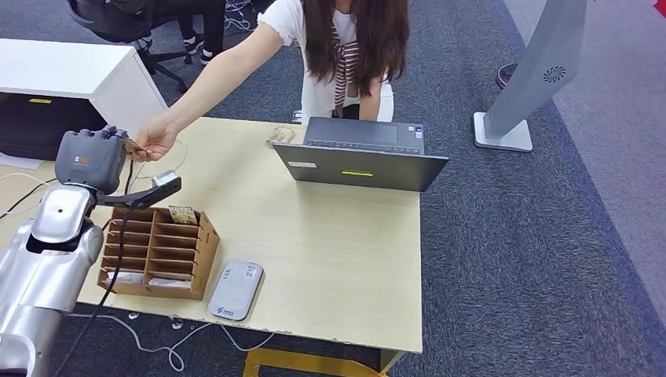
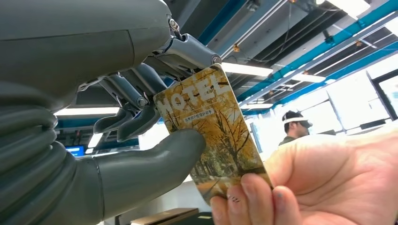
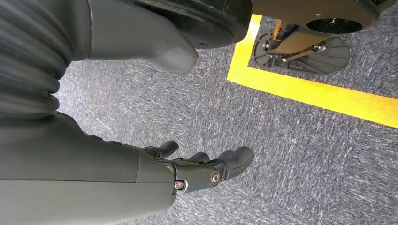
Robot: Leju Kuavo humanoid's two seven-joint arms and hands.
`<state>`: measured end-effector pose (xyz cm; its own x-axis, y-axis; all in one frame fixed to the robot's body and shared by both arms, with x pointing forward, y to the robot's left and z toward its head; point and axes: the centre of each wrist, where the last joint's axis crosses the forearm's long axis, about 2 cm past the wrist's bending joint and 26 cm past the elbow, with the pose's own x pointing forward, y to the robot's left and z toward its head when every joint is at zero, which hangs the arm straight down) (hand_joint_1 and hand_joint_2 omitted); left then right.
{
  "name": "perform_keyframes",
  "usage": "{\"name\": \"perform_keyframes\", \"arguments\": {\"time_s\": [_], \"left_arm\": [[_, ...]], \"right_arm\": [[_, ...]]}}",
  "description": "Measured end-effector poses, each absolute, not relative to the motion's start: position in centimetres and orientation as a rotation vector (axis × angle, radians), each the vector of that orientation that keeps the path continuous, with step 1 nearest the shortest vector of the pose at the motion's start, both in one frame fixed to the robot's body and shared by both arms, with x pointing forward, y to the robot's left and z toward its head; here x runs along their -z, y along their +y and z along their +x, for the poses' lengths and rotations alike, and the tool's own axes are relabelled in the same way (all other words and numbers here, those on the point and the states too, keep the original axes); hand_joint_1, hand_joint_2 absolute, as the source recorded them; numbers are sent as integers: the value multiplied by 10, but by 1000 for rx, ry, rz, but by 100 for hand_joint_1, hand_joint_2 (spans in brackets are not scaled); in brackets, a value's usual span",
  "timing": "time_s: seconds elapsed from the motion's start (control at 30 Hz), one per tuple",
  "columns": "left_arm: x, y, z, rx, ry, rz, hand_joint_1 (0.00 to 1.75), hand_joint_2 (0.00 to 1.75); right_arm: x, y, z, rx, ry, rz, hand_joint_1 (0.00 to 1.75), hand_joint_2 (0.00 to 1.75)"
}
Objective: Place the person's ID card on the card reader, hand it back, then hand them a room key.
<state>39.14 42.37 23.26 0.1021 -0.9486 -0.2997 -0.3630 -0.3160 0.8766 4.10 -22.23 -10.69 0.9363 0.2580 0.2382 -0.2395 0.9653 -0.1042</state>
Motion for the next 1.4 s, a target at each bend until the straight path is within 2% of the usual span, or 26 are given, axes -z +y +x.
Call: {"name": "perform_keyframes", "arguments": {"time_s": [0.07,0.1,0.2,0.23,0.33,0.57,0.93,1.1,1.23,1.4], "left_arm": [[-231,419,393,1216,-1290,1760,175,175],[-231,416,394,1222,-1292,1759,137,175],[-227,409,395,1237,-1304,1749,7,175],[-226,406,396,1237,-1315,1749,0,131],[-226,398,395,1193,-1401,1773,0,0],[-236,373,390,1139,-1506,1789,0,0],[-228,368,381,1129,-1552,1807,0,0],[-210,359,350,1065,-1739,1779,0,0],[-195,353,313,1027,-1841,1750,0,175],[-187,348,249,924,-2090,1620,0,175]], "right_arm": [[107,-222,41,-258,-254,-74,0,175],[107,-222,41,-260,-255,-75,0,175],[107,-222,41,-265,-257,-75,0,175],[107,-222,41,-266,-258,-75,0,175],[107,-222,41,-264,-261,-74,0,175],[107,-222,42,-263,-271,-72,0,175],[107,-222,42,-261,-271,-73,0,175],[107,-222,40,-230,-275,-68,0,175],[107,-223,39,-222,-277,-68,0,175],[108,-223,34,-175,-265,-73,0,175]]}}
